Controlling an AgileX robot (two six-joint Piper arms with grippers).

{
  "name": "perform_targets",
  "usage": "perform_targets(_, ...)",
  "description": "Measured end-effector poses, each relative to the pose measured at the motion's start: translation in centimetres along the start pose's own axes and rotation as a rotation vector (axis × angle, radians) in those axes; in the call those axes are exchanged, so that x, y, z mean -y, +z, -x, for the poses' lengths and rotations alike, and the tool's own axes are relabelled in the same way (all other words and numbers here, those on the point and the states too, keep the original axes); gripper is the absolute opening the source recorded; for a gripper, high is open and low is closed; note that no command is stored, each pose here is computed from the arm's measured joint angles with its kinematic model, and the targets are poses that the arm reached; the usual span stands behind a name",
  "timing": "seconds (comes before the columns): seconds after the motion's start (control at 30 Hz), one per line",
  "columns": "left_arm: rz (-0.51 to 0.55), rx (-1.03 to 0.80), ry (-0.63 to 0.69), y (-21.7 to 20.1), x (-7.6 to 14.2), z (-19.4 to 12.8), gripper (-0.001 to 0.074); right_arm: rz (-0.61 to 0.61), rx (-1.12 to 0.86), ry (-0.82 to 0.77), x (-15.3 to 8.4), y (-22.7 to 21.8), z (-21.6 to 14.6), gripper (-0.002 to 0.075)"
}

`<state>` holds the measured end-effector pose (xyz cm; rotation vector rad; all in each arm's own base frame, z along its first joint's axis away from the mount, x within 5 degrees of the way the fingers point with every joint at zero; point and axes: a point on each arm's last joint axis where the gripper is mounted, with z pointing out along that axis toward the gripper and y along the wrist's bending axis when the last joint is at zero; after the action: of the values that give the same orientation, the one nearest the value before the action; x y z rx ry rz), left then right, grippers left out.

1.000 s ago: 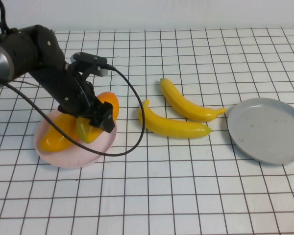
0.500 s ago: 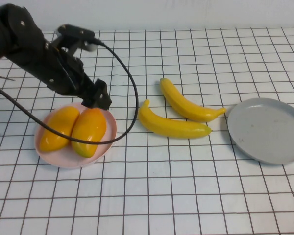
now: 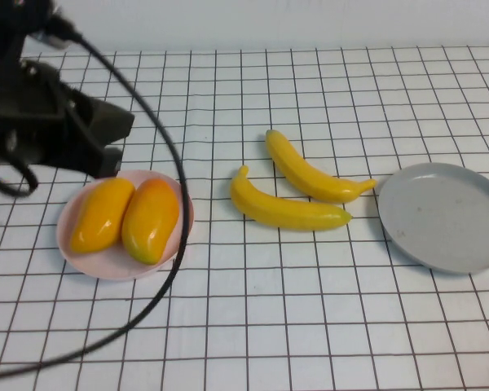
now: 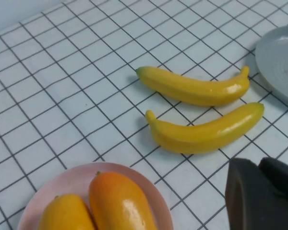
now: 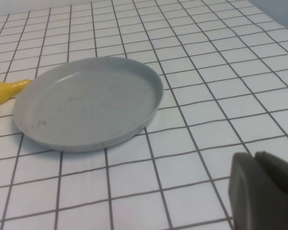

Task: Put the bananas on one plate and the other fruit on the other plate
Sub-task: Put another type of fruit in the right plate

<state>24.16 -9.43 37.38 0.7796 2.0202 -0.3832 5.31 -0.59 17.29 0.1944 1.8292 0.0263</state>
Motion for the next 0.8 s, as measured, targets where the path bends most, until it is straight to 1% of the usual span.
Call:
perform_targets(0.2, 0.177, 0.223, -0.127, -5.0, 2.9, -6.8, 0.0003, 0.0, 0.0, 0.0, 0.0, 0.0, 0.0, -0.0016)
perform_targets(0.23, 0.201, 0.245, -0.145, -5.4, 3.2, -8.2, 0.0003, 0.0, 0.0, 0.0, 0.0, 0.0, 0.0, -0.0016)
perform_targets(0.37, 0.325, 0.429, -0.202, -7.8, 4.4, -12.6, 0.0, 0.0, 0.0, 0.0, 0.0, 0.0, 0.0, -0.0016)
perform_targets(0.47, 0.399, 0.536, -0.235, -8.7, 4.8, -15.0, -0.0001, 0.0, 0.0, 0.0, 0.0, 0.0, 0.0, -0.0016)
perform_targets(0.57, 0.461, 0.596, -0.261, -8.8, 4.8, -17.1, -0.0002, 0.0, 0.0, 0.0, 0.0, 0.0, 0.0, -0.0016)
perform_targets(0.8, 0.575, 0.601, -0.273, -7.6, 4.4, -21.2, -0.0002, 0.0, 0.0, 0.0, 0.0, 0.0, 0.0, -0.0016)
